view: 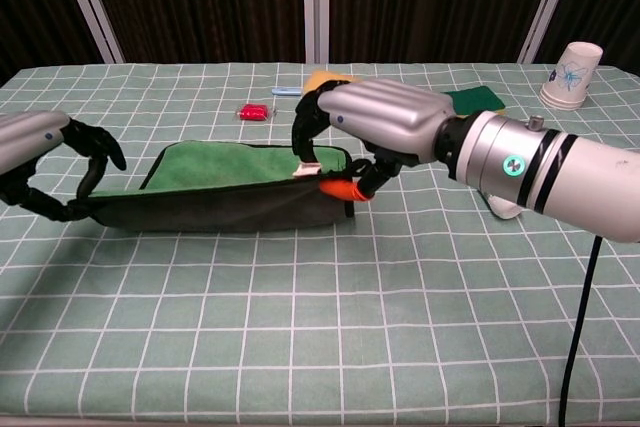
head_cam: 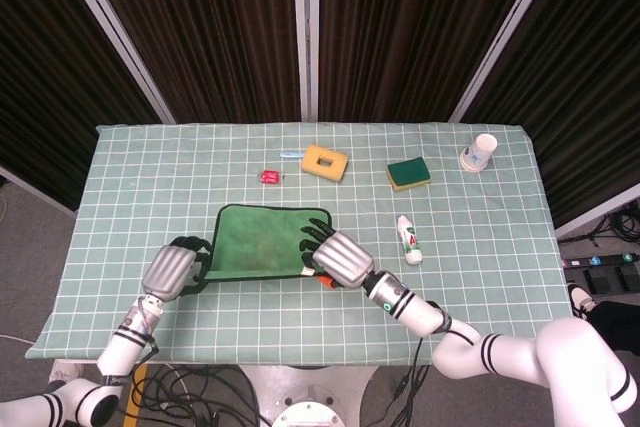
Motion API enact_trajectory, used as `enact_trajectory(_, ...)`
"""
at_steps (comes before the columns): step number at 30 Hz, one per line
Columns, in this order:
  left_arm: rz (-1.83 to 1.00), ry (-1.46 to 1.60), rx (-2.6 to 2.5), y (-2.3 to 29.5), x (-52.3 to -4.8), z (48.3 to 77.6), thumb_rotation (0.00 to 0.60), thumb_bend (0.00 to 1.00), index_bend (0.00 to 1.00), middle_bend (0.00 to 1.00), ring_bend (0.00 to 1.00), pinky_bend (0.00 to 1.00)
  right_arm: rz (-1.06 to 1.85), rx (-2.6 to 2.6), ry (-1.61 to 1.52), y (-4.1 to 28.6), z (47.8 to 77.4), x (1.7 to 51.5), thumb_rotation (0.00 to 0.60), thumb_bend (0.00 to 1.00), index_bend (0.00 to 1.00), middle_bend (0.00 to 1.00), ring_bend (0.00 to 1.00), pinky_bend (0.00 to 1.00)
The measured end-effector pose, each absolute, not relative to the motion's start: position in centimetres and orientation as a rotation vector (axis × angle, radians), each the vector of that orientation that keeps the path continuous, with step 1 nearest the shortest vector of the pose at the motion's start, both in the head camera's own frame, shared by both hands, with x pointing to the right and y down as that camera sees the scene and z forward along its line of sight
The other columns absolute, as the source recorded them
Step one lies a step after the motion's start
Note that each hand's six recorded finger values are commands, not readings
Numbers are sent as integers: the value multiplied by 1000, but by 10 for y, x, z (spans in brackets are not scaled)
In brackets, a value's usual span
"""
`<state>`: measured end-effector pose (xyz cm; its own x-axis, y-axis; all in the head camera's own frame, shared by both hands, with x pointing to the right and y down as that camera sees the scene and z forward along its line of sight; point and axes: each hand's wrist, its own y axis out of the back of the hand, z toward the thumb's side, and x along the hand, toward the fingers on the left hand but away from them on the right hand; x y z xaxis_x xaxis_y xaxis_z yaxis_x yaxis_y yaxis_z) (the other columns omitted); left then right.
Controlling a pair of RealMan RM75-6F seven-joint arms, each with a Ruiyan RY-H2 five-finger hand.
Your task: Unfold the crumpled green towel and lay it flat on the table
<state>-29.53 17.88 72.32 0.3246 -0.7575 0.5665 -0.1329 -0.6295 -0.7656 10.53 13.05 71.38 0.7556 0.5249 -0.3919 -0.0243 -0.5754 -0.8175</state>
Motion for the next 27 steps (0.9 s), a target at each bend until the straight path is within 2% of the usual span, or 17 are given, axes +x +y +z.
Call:
enact_trajectory(5, -1382, 689, -2000, 187, -294, 729, 600, 202, 370, 322, 259, 290, 791, -2043, -311, 148, 724, 106, 600, 475, 657, 285, 76, 41)
enact_trajectory(7, -1402, 657, -1999, 190, -294, 728, 599, 143, 292, 287, 238, 289, 792, -2031, -289, 154, 727, 107, 600, 412, 602, 265, 59, 26)
enact_trajectory(9, -1414, 644, -1998, 191, -294, 726, 561, 97, 243, 261, 225, 288, 795, -2019, -273, 158, 729, 109, 600, 323, 519, 239, 41, 13)
enact_trajectory(10, -1417, 643, -1999, 191, -294, 725, 520, 76, 225, 247, 217, 288, 797, -2015, -268, 160, 730, 110, 600, 265, 412, 224, 29, 7)
enact_trajectory(12, -1420, 647, -2005, 192, -293, 723, 450, 44, 203, 225, 203, 285, 803, -2008, -257, 165, 731, 112, 600, 156, 107, 190, 7, 0)
enact_trajectory(13, -1420, 649, -2008, 193, -293, 722, 414, 27, 193, 208, 192, 282, 806, -2005, -253, 167, 731, 113, 600, 123, 35, 178, 2, 0)
enact_trajectory(14, -1419, 649, -2011, 193, -293, 721, 398, 19, 189, 200, 187, 281, 809, -2001, -249, 168, 731, 114, 600, 74, 85, 159, 0, 0)
enact_trajectory(17, -1416, 657, -2024, 194, -292, 718, 336, 0, 176, 171, 167, 280, 822, -1996, -235, 174, 731, 117, 587, 12, 201, 123, 0, 0)
enact_trajectory(22, -1409, 683, -2057, 195, -291, 710, 291, 0, 175, 156, 159, 280, 840, -1976, -221, 182, 727, 124, 518, 0, 95, 69, 0, 0)
enact_trajectory(27, -1401, 724, -2055, 191, -294, 700, 292, 0, 175, 155, 155, 280, 861, -1954, -230, 184, 718, 135, 472, 0, 2, 11, 0, 0)
